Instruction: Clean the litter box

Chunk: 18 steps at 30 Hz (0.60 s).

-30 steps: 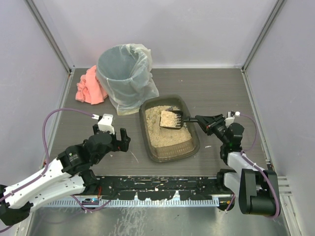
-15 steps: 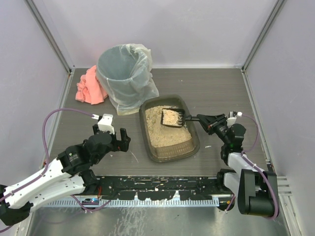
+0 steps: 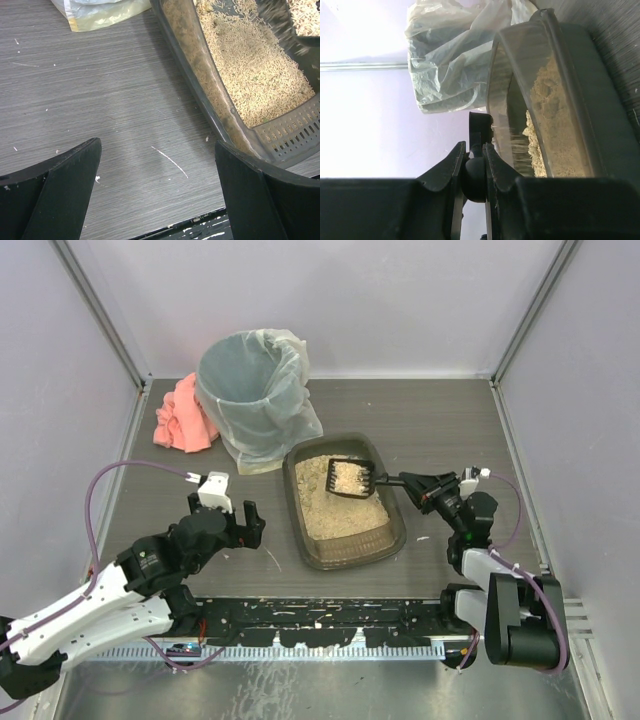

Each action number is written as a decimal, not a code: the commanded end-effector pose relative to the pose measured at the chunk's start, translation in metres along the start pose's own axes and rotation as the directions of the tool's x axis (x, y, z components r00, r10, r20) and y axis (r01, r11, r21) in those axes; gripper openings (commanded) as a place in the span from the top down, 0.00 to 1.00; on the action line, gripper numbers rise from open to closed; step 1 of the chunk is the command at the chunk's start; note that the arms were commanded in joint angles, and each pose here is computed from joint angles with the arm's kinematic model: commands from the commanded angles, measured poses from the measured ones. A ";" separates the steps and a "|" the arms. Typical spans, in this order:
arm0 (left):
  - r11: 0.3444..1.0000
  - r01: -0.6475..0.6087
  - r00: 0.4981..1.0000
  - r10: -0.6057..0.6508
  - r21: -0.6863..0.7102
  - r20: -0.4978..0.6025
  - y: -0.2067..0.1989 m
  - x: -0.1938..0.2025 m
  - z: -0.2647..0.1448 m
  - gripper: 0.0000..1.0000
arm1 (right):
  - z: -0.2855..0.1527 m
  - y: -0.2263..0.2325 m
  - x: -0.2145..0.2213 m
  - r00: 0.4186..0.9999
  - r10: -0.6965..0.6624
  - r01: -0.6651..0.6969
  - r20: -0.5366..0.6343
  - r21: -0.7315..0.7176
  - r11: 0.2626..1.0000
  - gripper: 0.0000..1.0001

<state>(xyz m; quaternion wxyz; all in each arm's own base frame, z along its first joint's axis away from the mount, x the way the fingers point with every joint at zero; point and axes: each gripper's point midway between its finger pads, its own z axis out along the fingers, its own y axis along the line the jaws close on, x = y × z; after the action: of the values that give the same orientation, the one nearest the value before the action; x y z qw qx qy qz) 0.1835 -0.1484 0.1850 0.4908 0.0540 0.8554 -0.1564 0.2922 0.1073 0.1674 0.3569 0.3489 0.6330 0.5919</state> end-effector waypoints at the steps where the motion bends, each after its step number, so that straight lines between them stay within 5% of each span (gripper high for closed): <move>1: 0.999 0.026 0.998 -0.027 0.019 0.054 -0.005 -0.016 -0.003 0.03 | 0.008 0.038 0.015 0.989 -0.127 0.118 -0.070 -0.125 0.985 0.99; 5: 0.999 0.028 0.998 -0.030 0.022 0.058 -0.005 -0.016 -0.003 0.03 | -0.001 0.021 -0.010 0.997 -0.040 0.044 0.060 -0.073 0.996 0.99; 8: 1.000 0.027 0.998 -0.028 0.010 0.060 -0.001 -0.015 -0.004 0.03 | 0.009 0.044 0.016 0.986 -0.149 0.138 -0.070 -0.139 0.981 0.99; 12: 0.999 0.030 0.998 -0.031 0.019 0.062 -0.003 -0.016 -0.004 0.02 | -0.001 0.031 -0.012 0.996 -0.065 0.072 0.068 -0.097 0.993 0.99; 15: 1.000 0.027 0.998 -0.028 0.010 0.059 -0.002 -0.015 -0.004 0.02 | 0.008 0.046 0.013 0.985 -0.164 0.155 -0.053 -0.140 0.978 0.99; 18: 0.999 0.029 0.998 -0.030 0.015 0.064 -0.003 -0.016 -0.003 0.02 | -0.003 0.026 -0.013 0.996 -0.045 0.052 0.080 -0.086 0.995 0.99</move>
<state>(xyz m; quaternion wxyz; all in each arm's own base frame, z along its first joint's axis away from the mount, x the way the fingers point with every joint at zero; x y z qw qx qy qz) 0.1831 -0.1466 0.1888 0.4964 0.0501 0.8515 -0.1612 0.2938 0.1131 0.1834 0.3773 0.3194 0.6319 0.5969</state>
